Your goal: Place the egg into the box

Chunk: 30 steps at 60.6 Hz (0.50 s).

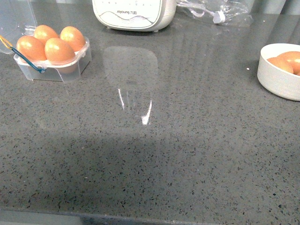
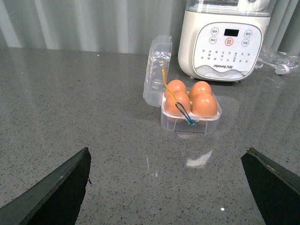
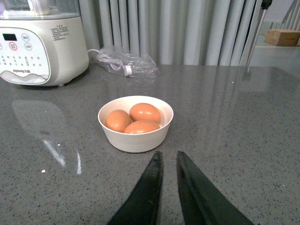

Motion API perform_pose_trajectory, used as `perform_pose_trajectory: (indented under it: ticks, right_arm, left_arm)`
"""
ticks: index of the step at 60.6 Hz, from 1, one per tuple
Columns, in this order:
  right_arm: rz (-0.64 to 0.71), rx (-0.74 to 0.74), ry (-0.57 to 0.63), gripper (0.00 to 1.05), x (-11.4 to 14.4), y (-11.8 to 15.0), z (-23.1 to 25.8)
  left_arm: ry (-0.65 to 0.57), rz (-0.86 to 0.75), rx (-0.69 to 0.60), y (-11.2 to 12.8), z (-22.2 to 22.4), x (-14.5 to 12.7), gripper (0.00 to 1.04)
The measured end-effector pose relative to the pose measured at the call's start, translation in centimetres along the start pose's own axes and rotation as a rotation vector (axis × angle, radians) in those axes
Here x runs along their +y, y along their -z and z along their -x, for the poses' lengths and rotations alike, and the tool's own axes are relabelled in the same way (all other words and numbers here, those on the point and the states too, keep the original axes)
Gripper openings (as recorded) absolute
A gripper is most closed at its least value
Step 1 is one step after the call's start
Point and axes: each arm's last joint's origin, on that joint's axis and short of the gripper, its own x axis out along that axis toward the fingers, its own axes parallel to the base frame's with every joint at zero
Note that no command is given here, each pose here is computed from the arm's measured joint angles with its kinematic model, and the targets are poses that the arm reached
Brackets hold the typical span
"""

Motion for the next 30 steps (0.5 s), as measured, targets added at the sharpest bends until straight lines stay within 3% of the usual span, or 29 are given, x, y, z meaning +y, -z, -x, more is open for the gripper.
perform_pose_trajectory:
  ticks: [7,17,23,30]
  right_arm:
    - [0.000,0.000,0.000,0.41,0.00,0.00,0.00]
    - [0.000,0.000,0.000,0.82,0.00,0.00,0.00]
    - [0.000,0.000,0.000,0.98,0.00,0.00,0.00]
    - [0.000,0.000,0.000,0.97,0.00,0.00,0.00]
  left_arm:
    - [0.000,0.000,0.000,0.00,0.00,0.00,0.98]
    - [0.000,0.000,0.000,0.00,0.00,0.00,0.98]
    - [0.000,0.000,0.000,0.00,0.00,0.00,0.98]
    - [0.000,0.000,0.000,0.00,0.00,0.00,0.98]
